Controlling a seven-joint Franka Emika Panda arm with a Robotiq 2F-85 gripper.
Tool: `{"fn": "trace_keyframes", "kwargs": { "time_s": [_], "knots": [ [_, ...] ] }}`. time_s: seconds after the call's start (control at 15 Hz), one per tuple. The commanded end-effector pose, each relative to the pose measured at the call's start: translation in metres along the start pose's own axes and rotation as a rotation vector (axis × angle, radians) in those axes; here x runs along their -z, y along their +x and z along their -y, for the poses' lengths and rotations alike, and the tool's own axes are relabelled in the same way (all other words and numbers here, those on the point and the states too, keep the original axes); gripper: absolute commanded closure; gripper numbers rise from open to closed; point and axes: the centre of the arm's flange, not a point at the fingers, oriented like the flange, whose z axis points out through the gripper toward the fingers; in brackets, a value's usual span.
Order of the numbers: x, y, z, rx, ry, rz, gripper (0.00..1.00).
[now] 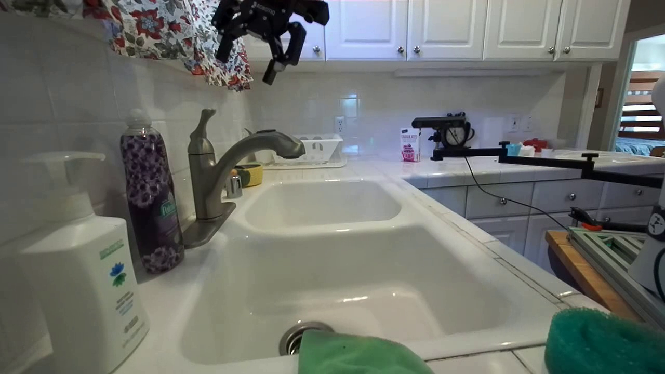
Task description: Close the tap
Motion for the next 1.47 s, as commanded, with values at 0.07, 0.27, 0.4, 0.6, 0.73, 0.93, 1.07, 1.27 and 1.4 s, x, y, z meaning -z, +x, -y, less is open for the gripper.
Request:
{"fn": "trace_keyframes", "kwargs": {
  "time_s": [0.07,0.27,0.4,0.6,0.73,0.93,1.07,1.27,1.4],
  "knots": [
    [0.034,0.002,0.014,-0.047,0.112,0.052,0.00],
    [0.051,-0.006,0.019,-0.146,0.163,0.152,0.00],
    [0.058,-0.011,0.025,-0.200,0.191,0.213,0.00],
    [0.058,-0.015,0.024,-0.184,0.186,0.189,0.00],
    [0.057,-0.015,0.024,-0.183,0.186,0.188,0.00],
    [0.057,-0.015,0.024,-0.183,0.186,0.188,0.00],
    [0.057,-0.015,0.024,-0.183,0.186,0.188,0.00],
    [0.057,-0.015,0.024,-0.183,0.186,0.188,0.00],
    [0.057,-0.015,0.024,-0.183,0.186,0.188,0.00]
  ]
}}
